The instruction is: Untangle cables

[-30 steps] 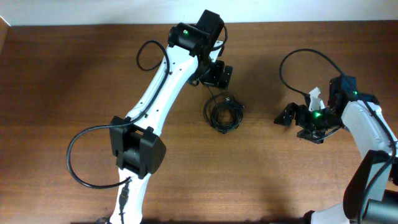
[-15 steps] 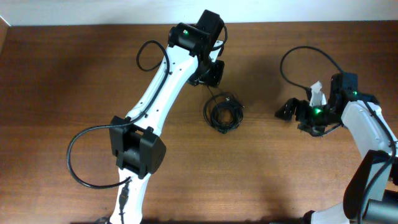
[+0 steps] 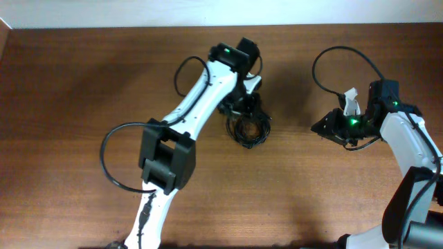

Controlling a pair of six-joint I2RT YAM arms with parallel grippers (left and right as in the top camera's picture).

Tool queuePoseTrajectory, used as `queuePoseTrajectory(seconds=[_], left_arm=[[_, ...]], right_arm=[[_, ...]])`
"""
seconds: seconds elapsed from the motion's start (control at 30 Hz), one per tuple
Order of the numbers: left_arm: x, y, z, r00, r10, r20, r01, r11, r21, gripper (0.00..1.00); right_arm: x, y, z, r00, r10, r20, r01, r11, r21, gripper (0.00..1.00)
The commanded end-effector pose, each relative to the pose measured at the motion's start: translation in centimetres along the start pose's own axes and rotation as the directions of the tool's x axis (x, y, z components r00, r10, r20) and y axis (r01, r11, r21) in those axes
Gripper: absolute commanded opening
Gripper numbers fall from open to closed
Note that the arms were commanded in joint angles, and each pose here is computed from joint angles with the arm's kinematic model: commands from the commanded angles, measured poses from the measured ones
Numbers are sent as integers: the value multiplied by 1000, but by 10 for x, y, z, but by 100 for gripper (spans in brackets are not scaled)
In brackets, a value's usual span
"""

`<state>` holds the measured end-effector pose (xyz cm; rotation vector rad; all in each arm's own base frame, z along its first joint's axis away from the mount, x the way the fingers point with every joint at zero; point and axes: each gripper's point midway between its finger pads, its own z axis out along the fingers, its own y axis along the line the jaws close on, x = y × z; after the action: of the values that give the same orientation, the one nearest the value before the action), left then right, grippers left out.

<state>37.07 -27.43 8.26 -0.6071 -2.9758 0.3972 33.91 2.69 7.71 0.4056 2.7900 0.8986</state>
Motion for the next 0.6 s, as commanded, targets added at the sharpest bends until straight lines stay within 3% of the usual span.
queuePoseTrajectory(seconds=[0.0, 0.07, 0.13, 0.2, 0.23, 0.27, 0.33, 0.4, 0.43, 0.47, 0.5, 0.57], left_arm=[[20, 5, 35, 992, -88, -89, 82, 994, -73, 66], [29, 14, 43, 985, -131, -114, 118, 986, -115, 63], [28, 18, 43, 983, -150, -109, 137, 983, -120, 29], [33, 27, 48, 968, -229, -106, 209, 963, -173, 25], [33, 36, 55, 952, -296, -79, 273, 937, -220, 37], [31, 39, 62, 941, -333, -54, 313, 923, -223, 41], [25, 46, 74, 922, -387, -18, 375, 903, -208, 31], [22, 49, 85, 918, -396, -6, 389, 904, -178, 25], [22, 48, 85, 918, -397, -10, 390, 905, -172, 3], [23, 46, 85, 923, -385, -19, 377, 912, -163, 0], [19, 40, 77, 946, -324, -25, 317, 939, -136, 0], [1, 32, 37, 984, -179, 20, 180, 980, -85, 0]], right_arm=[[2, -12, 0, 1000, 8, -8, -7, 998, 61, 29], [3, -12, 0, 1000, 10, -11, -10, 998, 61, 29], [3, -12, 0, 1000, 10, -13, -10, 998, 61, 29], [4, -12, 0, 1000, 12, -15, -11, 998, 61, 29], [4, -12, 0, 1000, 11, -14, -10, 998, 61, 29], [4, -12, 0, 1000, 11, -14, -10, 998, 61, 29], [4, -12, 0, 1000, 11, -14, -10, 998, 61, 29], [3, -9, 0, 1000, 9, -12, -8, 999, 44, 43], [3, -5, 0, 1000, 10, -14, -10, 1000, 19, 43], [3, 1, 0, 1000, 8, -16, -9, 1000, -16, 42], [3, 10, 0, 1000, 4, -17, -5, 998, -65, 28], [3, 11, 0, 1000, 1, -18, -3, 997, -73, 28]])
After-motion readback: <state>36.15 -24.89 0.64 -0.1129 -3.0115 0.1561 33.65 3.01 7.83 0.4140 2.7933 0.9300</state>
